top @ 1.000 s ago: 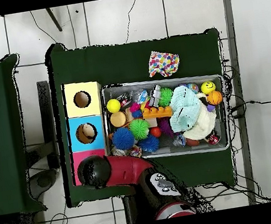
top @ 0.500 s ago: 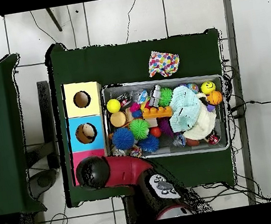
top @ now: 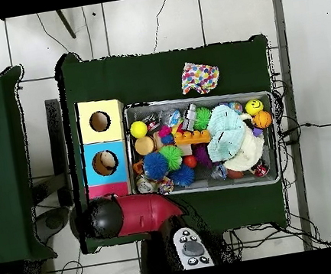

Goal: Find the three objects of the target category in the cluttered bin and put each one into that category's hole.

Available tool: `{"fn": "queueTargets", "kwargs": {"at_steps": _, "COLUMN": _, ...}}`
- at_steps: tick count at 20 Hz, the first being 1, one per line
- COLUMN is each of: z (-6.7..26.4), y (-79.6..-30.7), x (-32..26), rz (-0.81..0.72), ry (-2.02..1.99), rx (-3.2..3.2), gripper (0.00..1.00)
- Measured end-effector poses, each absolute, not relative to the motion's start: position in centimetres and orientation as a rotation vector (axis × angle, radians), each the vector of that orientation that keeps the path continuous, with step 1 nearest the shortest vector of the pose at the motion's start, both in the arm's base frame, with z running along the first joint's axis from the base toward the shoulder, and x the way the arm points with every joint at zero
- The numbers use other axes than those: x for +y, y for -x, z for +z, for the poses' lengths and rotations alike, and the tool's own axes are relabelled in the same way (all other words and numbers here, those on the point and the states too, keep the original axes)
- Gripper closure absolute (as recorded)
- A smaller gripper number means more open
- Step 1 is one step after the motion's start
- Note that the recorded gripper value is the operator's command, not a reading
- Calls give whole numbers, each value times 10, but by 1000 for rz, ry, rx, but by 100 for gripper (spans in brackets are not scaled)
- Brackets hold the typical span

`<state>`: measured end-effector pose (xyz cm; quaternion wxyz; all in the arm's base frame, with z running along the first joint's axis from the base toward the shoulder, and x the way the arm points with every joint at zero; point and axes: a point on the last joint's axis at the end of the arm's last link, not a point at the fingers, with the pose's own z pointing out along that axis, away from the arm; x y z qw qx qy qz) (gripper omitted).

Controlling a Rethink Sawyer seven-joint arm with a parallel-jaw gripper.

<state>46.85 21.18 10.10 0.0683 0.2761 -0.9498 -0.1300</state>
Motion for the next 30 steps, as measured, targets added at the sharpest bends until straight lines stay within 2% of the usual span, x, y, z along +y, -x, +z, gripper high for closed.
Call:
{"fn": "queueTargets", "kwargs": {"at_steps": 6, "z": 112, "y": -465, "x": 222, "rz": -392, "ry": -869, "rx": -2842, "gripper": 0}}
{"fn": "queueTargets", "kwargs": {"at_steps": 20, "z": 111, "y": -465, "x": 209, "rz": -363, "ry": -835, "rx": -2852, "gripper": 0}}
{"fn": "queueTargets", "kwargs": {"at_steps": 30, "z": 137, "y": -481, "x": 171, "rz": -182, "ry": -838, "rx": -2943, "gripper": 0}}
